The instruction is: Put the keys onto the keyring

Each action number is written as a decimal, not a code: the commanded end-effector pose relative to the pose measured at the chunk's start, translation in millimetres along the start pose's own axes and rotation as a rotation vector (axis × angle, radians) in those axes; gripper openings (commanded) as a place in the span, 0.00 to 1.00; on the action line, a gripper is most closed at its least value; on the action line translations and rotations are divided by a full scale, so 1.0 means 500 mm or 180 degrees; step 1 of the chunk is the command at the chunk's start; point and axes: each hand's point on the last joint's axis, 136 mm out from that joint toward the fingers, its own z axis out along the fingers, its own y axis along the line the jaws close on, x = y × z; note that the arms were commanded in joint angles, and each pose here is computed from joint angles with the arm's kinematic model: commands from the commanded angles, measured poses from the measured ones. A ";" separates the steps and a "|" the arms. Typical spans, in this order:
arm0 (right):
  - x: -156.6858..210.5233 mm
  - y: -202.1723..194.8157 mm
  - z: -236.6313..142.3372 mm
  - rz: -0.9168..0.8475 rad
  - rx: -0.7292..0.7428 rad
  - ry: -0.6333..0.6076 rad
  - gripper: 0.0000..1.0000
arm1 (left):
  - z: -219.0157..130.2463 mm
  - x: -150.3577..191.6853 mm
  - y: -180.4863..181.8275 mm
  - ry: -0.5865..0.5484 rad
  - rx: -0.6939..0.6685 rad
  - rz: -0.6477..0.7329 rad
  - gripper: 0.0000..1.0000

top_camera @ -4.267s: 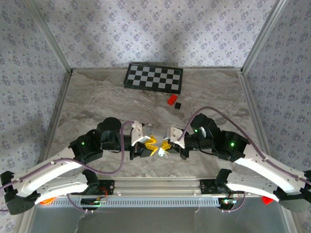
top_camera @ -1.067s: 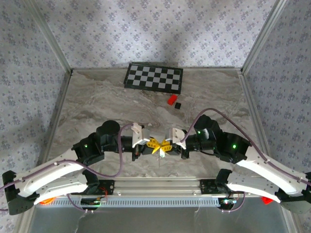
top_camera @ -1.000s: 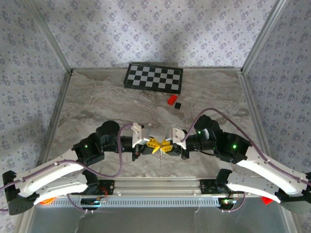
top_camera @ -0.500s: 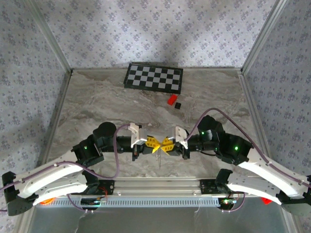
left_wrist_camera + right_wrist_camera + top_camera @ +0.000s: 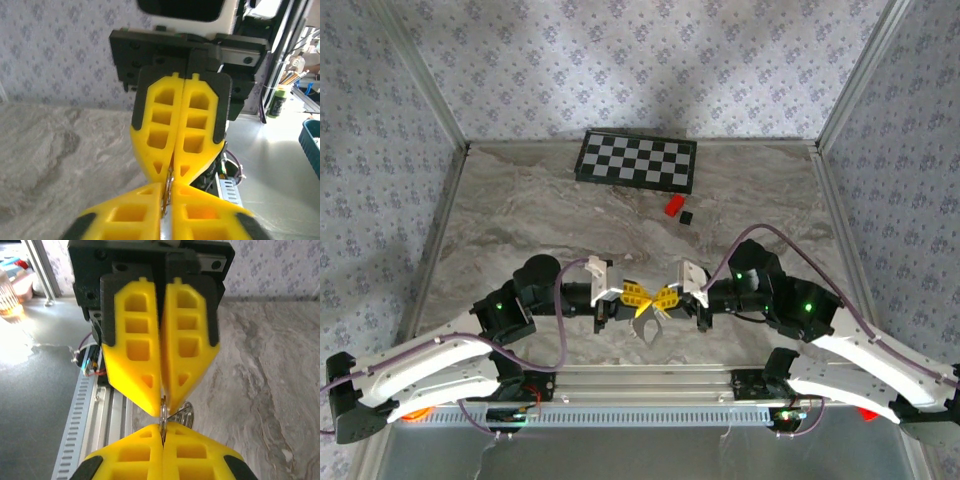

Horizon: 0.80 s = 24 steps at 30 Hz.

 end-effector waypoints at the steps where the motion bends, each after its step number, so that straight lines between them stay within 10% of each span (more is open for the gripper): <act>1: -0.023 -0.010 -0.024 -0.0186 0.0138 0.0077 0.00 | -0.014 0.003 0.020 0.0247 -0.0246 0.0015 0.22; 9: 0.022 -0.023 0.002 -0.0495 0.0229 0.0832 0.00 | -0.015 0.020 0.038 0.0601 -0.0390 0.0064 0.32; 24: 0.013 -0.010 0.014 -0.0559 0.0089 0.0818 0.00 | 0.005 0.012 0.029 0.0466 -0.0229 0.0045 0.21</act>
